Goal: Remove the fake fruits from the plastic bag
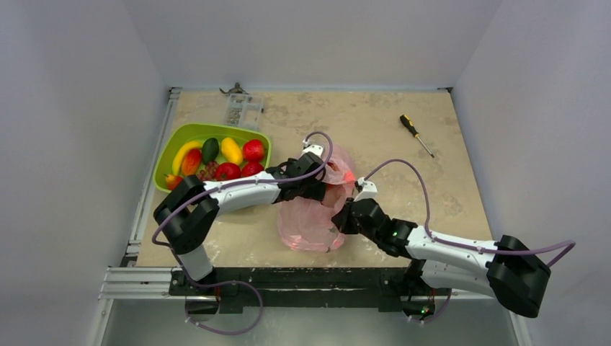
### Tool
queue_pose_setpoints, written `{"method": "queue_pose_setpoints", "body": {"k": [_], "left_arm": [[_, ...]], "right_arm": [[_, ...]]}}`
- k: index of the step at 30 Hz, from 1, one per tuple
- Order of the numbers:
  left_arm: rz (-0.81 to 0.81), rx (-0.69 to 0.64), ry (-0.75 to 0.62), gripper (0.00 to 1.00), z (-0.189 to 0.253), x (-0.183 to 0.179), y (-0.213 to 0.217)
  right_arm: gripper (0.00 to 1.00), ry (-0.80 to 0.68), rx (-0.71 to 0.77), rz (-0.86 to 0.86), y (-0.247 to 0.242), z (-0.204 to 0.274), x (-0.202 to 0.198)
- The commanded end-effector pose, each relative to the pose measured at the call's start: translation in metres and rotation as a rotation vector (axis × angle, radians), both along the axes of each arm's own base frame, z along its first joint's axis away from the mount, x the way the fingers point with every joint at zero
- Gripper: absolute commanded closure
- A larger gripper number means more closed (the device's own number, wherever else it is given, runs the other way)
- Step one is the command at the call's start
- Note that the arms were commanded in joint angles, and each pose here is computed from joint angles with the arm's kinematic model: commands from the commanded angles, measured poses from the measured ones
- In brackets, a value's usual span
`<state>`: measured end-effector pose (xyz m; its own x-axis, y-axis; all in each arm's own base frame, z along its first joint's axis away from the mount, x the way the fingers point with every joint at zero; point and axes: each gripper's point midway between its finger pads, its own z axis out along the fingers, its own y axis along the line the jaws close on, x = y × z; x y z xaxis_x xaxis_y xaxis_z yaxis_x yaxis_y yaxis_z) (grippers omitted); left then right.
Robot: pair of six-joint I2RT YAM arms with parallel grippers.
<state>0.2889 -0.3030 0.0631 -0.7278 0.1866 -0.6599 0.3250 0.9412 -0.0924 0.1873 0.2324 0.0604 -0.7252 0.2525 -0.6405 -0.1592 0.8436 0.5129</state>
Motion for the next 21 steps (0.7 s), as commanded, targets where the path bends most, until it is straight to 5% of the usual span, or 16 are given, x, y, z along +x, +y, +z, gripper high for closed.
{"method": "queue_pose_setpoints", "body": {"k": [1, 9, 21], "left_arm": [[-0.021, -0.001, -0.053, 0.21, 0.014, 0.016, -0.013], [-0.069, -0.012, -0.034, 0.59, 0.016, 0.013, -0.021], [-0.163, -0.194, -0.008, 0.83, 0.058, -0.019, -0.030]], "right_arm": [[1.00, -0.030, 0.023, 0.020, 0.006, 0.009, 0.003], [1.00, -0.027, 0.026, 0.027, 0.006, 0.009, 0.001], [1.00, -0.031, 0.023, 0.034, 0.011, 0.009, 0.004]]}}
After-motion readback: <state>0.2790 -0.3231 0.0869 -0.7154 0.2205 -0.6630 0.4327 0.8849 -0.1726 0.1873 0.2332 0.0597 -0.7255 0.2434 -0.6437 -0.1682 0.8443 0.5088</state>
